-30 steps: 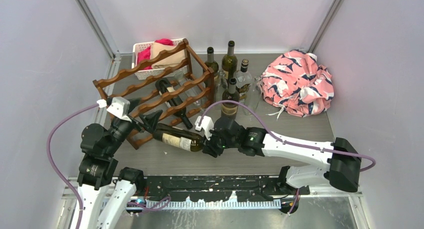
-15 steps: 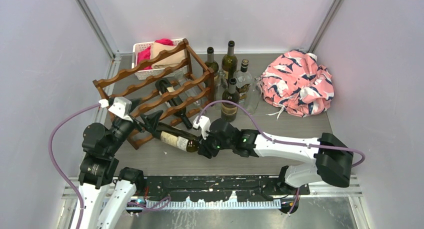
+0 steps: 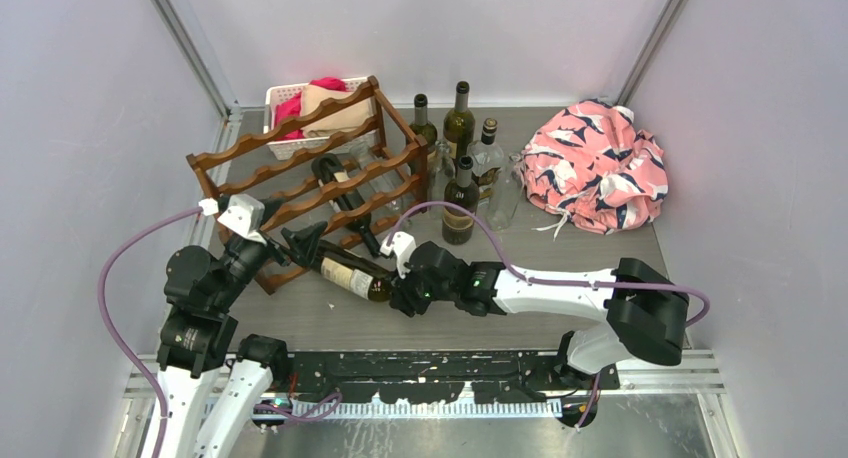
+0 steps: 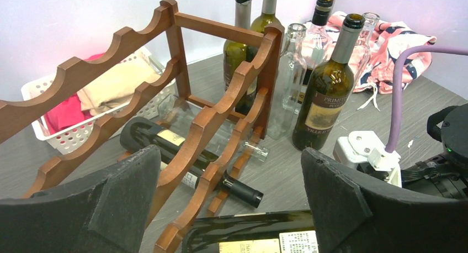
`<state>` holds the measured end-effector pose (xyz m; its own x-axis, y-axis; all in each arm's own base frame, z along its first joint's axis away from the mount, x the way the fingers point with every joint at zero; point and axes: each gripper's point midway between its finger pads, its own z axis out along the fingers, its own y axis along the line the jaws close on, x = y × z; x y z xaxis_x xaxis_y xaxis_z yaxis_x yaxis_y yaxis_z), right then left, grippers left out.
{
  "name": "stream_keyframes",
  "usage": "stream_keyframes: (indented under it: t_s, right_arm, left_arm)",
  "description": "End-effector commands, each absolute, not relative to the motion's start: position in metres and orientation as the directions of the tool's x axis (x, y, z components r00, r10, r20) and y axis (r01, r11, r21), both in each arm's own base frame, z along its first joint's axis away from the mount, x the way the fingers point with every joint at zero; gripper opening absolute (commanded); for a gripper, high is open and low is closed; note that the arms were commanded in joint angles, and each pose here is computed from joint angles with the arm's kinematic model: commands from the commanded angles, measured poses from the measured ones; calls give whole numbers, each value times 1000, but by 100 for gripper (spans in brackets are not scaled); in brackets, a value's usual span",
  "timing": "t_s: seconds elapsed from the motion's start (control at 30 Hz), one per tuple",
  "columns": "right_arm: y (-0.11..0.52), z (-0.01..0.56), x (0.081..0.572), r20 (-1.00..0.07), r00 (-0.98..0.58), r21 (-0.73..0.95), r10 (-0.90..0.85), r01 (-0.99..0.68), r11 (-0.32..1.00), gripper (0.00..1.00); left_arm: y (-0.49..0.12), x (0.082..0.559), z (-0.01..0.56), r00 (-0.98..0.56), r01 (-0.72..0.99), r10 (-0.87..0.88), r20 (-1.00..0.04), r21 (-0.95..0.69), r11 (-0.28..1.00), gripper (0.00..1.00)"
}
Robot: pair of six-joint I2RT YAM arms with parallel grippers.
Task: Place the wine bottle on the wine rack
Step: Place the wine bottle in the wine rack.
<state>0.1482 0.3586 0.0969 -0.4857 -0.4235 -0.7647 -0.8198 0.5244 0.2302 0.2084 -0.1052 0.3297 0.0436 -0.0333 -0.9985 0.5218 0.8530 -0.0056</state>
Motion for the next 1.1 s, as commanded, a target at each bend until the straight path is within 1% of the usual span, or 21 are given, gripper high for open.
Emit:
stream_keyframes:
  t_s: [0.0, 0.17, 0.23, 0.37, 0.63, 0.87, 1.07]
  right_arm:
    - [405, 198, 186, -930, -355, 259, -94, -817, 516, 1]
    - [407, 211, 179, -944, -319, 236, -84, -832, 502, 1]
    - [403, 212, 180, -944, -319, 231, -85, -823, 519, 1]
    - [397, 203, 190, -936, -343, 230, -84, -773, 592, 1]
    - [405, 207, 197, -946, -322, 226, -44, -749, 623, 1]
    - [431, 201, 202, -946, -325, 261, 11, -738, 623, 1]
    - [463, 199, 220, -948, -309, 281, 75, -704, 652, 1]
  left_arm:
    - [-107, 206, 349, 131, 536, -39, -991, 37, 844, 97]
    - [-107, 206, 349, 131, 536, -39, -991, 37, 843, 97]
    - [-108, 206, 349, 129, 538, -39, -991, 37, 842, 97]
    - [-108, 206, 349, 131, 541, -39, -991, 38, 840, 97]
    - [-109, 208, 347, 123, 545, -37, -992, 36, 838, 97]
    - [-110, 209, 345, 118, 547, -35, -992, 35, 836, 97]
    - [-110, 212, 342, 112, 543, -29, -993, 37, 839, 97]
